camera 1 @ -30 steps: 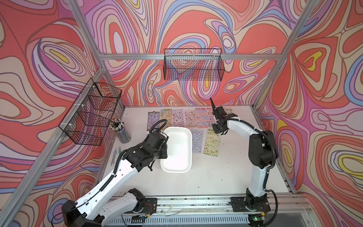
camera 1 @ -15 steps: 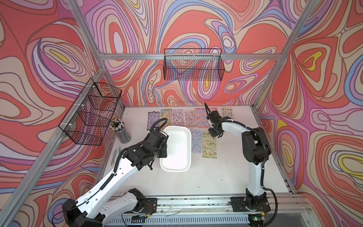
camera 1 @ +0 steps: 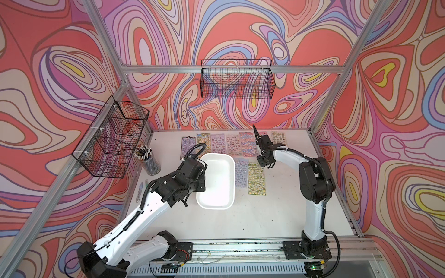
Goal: Take the stickers out of the storage box
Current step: Place the sticker at the center of the board, then adjust the sticker at the center of the board.
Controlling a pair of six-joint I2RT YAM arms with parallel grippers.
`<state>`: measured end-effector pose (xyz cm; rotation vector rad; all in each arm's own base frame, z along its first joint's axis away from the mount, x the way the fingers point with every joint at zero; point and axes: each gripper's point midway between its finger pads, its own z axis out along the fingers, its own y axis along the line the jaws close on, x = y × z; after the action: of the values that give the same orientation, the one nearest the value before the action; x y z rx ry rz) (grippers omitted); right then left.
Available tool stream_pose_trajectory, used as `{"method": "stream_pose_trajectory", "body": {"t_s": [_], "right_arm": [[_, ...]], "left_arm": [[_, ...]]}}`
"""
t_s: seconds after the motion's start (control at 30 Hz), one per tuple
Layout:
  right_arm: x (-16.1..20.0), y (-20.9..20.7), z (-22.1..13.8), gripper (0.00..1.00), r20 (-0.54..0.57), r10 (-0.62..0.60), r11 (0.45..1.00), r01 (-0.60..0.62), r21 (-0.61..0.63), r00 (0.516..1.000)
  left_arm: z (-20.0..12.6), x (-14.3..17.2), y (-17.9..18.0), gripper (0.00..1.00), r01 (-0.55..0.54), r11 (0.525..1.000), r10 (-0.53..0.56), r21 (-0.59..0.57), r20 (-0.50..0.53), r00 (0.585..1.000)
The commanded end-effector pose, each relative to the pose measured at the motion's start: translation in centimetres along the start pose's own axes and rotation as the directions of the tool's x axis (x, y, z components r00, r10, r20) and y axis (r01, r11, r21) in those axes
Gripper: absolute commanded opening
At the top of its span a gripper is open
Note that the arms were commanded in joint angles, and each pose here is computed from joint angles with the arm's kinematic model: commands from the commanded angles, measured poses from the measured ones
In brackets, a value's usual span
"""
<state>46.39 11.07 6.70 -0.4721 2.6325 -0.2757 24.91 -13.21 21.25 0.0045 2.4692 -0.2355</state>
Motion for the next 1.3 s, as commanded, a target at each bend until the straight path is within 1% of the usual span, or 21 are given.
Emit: {"method": "stream_pose_trajectory", "body": {"t_s": [0.0, 0.07, 0.17, 0.3, 0.4, 0.5, 0.63, 0.73, 0.8, 0.9, 1.0, 1.03, 1.2, 1.27], "right_arm": [[-2.4, -0.5, -5.3, 0.52, 0.116, 0.117, 0.992, -0.111, -0.061, 0.986], [-2.1, 0.3, -6.9, 0.52, 0.130, 0.165, 0.982, -0.150, -0.118, 0.978], [-0.4, 2.1, -8.9, 0.52, 0.147, 0.199, 0.971, -0.175, -0.163, 0.969], [2.8, 6.3, -10.3, 0.52, 0.149, 0.217, 0.957, -0.179, -0.230, 0.965], [4.1, 9.3, -11.4, 0.52, 0.170, 0.236, 0.940, -0.181, -0.289, 0.957], [3.4, 12.7, -12.9, 0.50, 0.193, 0.269, 0.891, -0.168, -0.421, 0.944], [1.6, 17.1, -14.4, 0.48, 0.227, 0.257, 0.849, -0.107, -0.517, 0.940], [0.9, 21.0, -14.0, 0.48, 0.224, 0.212, 0.834, -0.056, -0.549, 0.951], [0.3, 23.9, -13.6, 0.47, 0.232, 0.207, 0.814, -0.035, -0.579, 0.950], [-0.9, 27.6, -13.3, 0.44, 0.227, 0.220, 0.759, -0.020, -0.651, 0.949], [-2.2, 30.4, -13.4, 0.40, 0.205, 0.247, 0.685, -0.021, -0.728, 0.947], [-2.5, 31.2, -13.4, 0.40, 0.199, 0.245, 0.672, -0.018, -0.740, 0.949], [-2.3, 34.3, -11.4, 0.37, 0.150, 0.210, 0.656, -0.026, -0.754, 0.966], [-1.9, 34.9, -10.2, 0.35, 0.130, 0.197, 0.669, -0.037, -0.742, 0.972]], "left_arm": [[-1.4, -1.6, 0.4, 0.00, -0.001, 1.000, 0.001, -0.013, 0.050, 0.999], [-1.9, -2.1, 0.5, 0.00, 0.003, 1.000, -0.003, -0.013, 0.062, 0.998], [-2.4, -3.0, 0.8, 0.00, 0.009, 1.000, -0.007, -0.017, 0.077, 0.997], [-3.1, -4.1, 1.6, 0.00, 0.030, 0.999, -0.028, -0.022, 0.096, 0.995], [-3.6, -4.8, 2.6, 0.00, 0.057, 0.998, -0.053, -0.037, 0.117, 0.992], [-4.7, -5.5, 4.2, 0.00, 0.102, 0.993, -0.090, -0.063, 0.163, 0.982], [-6.5, -5.9, 6.6, 0.00, 0.172, 0.980, -0.145, -0.098, 0.237, 0.961], [-7.5, -5.6, 8.5, 0.00, 0.228, 0.964, -0.183, -0.139, 0.280, 0.942], [-7.9, -5.0, 9.8, 0.00, 0.264, 0.950, -0.206, -0.166, 0.301, 0.931], [-7.5, -3.6, 11.1, 0.00, 0.287, 0.936, -0.222, -0.205, 0.290, 0.931], [-7.2, -2.1, 12.5, 0.00, 0.310, 0.916, -0.237, -0.254, 0.278, 0.931], [-7.1, -1.8, 12.8, 0.00, 0.318, 0.912, -0.245, -0.261, 0.277, 0.929], [-6.8, -0.9, 13.5, 0.00, 0.343, 0.900, -0.270, -0.268, 0.274, 0.923], [-6.5, -0.8, 13.4, 0.00, 0.343, 0.901, -0.275, -0.264, 0.265, 0.924]]}}
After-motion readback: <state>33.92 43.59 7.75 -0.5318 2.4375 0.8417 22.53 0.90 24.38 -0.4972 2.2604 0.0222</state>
